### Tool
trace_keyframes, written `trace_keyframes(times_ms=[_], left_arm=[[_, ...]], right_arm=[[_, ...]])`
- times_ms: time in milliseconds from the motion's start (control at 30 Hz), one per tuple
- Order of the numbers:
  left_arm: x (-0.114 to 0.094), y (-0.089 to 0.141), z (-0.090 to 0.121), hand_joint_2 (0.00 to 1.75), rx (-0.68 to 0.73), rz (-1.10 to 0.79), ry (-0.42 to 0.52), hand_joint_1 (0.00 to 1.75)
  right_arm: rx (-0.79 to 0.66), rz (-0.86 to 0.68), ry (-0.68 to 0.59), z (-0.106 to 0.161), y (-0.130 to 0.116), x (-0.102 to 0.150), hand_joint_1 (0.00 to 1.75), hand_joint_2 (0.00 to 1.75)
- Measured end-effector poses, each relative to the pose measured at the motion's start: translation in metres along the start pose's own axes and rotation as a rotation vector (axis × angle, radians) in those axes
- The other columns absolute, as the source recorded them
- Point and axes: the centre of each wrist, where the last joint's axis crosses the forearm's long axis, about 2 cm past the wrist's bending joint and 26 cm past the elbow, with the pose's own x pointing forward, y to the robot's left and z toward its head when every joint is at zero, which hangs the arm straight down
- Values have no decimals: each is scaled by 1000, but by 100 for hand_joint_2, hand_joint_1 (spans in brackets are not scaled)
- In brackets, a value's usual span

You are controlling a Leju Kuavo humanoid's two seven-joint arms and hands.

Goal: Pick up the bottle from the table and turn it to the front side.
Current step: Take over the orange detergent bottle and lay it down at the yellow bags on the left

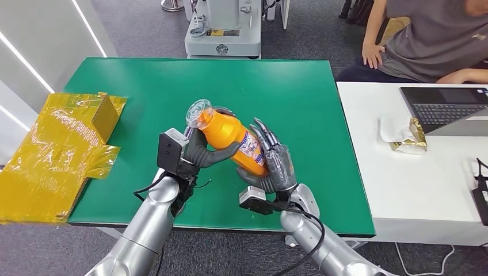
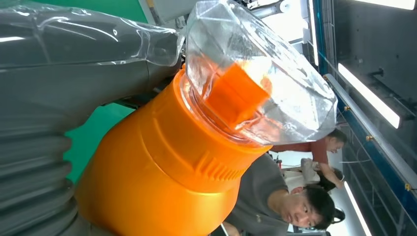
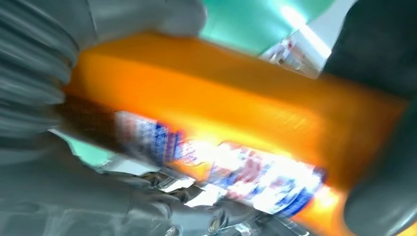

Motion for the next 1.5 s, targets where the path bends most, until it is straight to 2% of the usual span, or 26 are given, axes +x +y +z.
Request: trace_keyframes(times_ms=[500,700,900,1233,1367,1500], left_arm=[[1,0,-1,175,5,-4,-5,175],[2,2,-4,175,12,-12,-11,175],[3,4,-4,175,43,-66,-26,175],[2,5,-4,175,61,-94,-37,175],[2,10,-3,175,78,-143,-38,175],[3,25,-4,175,53,-176,-14,175]], right_arm=[[-18,16,22,7,-3,-3,0,175],[-109,-2,-9,2,-10,9,0,175],[-283,-90,-60,-8,-24,39,0,175],[-521,-292,-168,-5,-46,110,0,175],[-543,-354,-211,2,-46,138,0,175],[-557,-434,-179,9,-41,149,0,175]])
